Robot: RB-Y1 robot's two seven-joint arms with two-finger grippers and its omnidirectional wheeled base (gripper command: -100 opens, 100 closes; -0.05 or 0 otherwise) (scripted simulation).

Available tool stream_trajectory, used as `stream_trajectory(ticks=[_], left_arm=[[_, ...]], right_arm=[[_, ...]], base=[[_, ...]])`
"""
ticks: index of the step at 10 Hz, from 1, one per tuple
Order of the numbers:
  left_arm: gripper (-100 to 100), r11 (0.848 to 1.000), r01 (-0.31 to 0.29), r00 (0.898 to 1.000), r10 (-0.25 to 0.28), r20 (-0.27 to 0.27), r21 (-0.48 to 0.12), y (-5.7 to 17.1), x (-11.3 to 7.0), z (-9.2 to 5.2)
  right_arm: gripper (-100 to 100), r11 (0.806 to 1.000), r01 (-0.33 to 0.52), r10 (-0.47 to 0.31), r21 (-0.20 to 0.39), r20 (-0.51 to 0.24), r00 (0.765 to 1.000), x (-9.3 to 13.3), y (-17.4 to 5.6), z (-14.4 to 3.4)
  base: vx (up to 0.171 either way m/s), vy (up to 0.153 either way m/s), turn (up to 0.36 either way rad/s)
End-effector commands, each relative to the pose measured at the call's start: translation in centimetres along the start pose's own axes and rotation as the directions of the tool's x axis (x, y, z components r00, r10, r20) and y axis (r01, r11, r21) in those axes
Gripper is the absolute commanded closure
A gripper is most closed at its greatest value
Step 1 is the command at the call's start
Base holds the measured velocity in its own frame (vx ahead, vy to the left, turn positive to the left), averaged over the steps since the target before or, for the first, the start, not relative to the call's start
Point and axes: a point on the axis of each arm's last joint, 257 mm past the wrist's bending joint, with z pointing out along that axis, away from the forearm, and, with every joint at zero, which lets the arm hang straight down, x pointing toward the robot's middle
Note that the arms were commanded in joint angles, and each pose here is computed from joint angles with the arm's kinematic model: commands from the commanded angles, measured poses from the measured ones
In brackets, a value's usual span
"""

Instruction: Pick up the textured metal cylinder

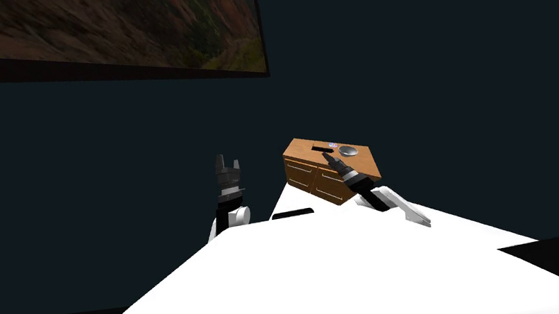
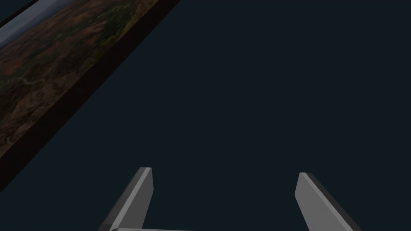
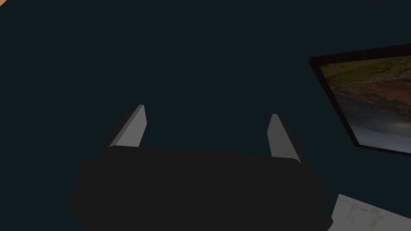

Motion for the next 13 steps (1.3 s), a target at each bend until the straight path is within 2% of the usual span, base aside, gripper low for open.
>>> stream_trajectory(ticks=[1, 2, 3, 4, 5, 6, 7, 8, 9, 10, 11, 12, 13], left_arm=[[0, 1.0, 0.0, 1.0, 0.0, 0.0, 0.0, 0.0, 0.0, 0.0], [0, 1.0, 0.0, 1.0, 0.0, 0.0, 0.0, 0.0, 0.0, 0.0], [0, 1.0, 0.0, 1.0, 0.0, 0.0, 0.0, 0.0, 0.0, 0.0], [0, 1.0, 0.0, 1.0, 0.0, 0.0, 0.0, 0.0, 0.0, 0.0], [0, 1.0, 0.0, 1.0, 0.0, 0.0, 0.0, 0.0, 0.0, 0.0], [0, 1.0, 0.0, 1.0, 0.0, 0.0, 0.0, 0.0, 0.0, 0.0], [0, 1.0, 0.0, 1.0, 0.0, 0.0, 0.0, 0.0, 0.0, 0.0], [0, 1.0, 0.0, 1.0, 0.0, 0.0, 0.0, 0.0, 0.0, 0.0], [0, 1.0, 0.0, 1.0, 0.0, 0.0, 0.0, 0.0, 0.0, 0.0], [0, 1.0, 0.0, 1.0, 0.0, 0.0, 0.0, 0.0, 0.0, 0.0], [0, 1.0, 0.0, 1.0, 0.0, 0.0, 0.0, 0.0, 0.0, 0.0], [0, 1.0, 0.0, 1.0, 0.0, 0.0, 0.0, 0.0, 0.0, 0.0], [0, 1.0, 0.0, 1.0, 0.0, 0.0, 0.0, 0.0, 0.0, 0.0]], right_arm=[[-100, 0.999, 0.038, -0.037, 0.017, -0.03, 0.999, 0.6, -0.9, -0.3], [-100, 0.995, 0.086, -0.082, 0.05, -0.081, 0.993, 1.4, -3.0, -0.9], [-100, 0.994, 0.1, -0.096, 0.049, -0.087, 0.992, 1.5, -3.0, -0.9], [-100, 0.986, 0.155, -0.145, 0.064, -0.137, 0.98, 1.9, -4.5, -1.3], [-100, 0.983, 0.165, -0.152, 0.076, -0.147, 0.977, 2.2, -5.2, -1.6], [-100, 0.971, 0.217, -0.195, 0.095, -0.201, 0.96, 2.6, -7.1, -2.2], [-100, 0.968, 0.23, -0.205, 0.1, -0.209, 0.956, 2.8, -7.5, -2.4], [-100, 0.952, 0.281, -0.241, 0.122, -0.265, 0.934, 3.2, -9.7, -3.3], [-100, 0.948, 0.295, -0.255, 0.118, -0.273, 0.928, 3.2, -9.8, -3.3], [-100, 0.929, 0.344, -0.285, 0.137, -0.329, 0.901, 3.5, -12.1, -4.4], [-100, 0.924, 0.36, -0.3, 0.132, -0.337, 0.893, 3.5, -12.2, -4.4], [-100, 0.902, 0.41, -0.332, 0.136, -0.39, 0.859, 3.6, -14.0, -5.4], [-100, 0.895, 0.422, -0.339, 0.14, -0.401, 0.851, 3.6, -14.6, -5.7]], base=[[-0.061, 0.014, 0.108], [-0.058, 0.029, 0.182], [-0.05, 0.031, 0.104], [-0.059, 0.039, 0.206], [-0.047, 0.026, 0.125], [-0.051, 0.024, 0.182], [-0.038, 0.022, 0.112], [-0.028, 0.032, 0.189], [-0.027, 0.024, 0.138], [-0.031, 0.025, 0.216], [-0.024, 0.015, 0.144], [-0.019, 0.021, 0.249], [-0.015, 0.011, 0.111]])
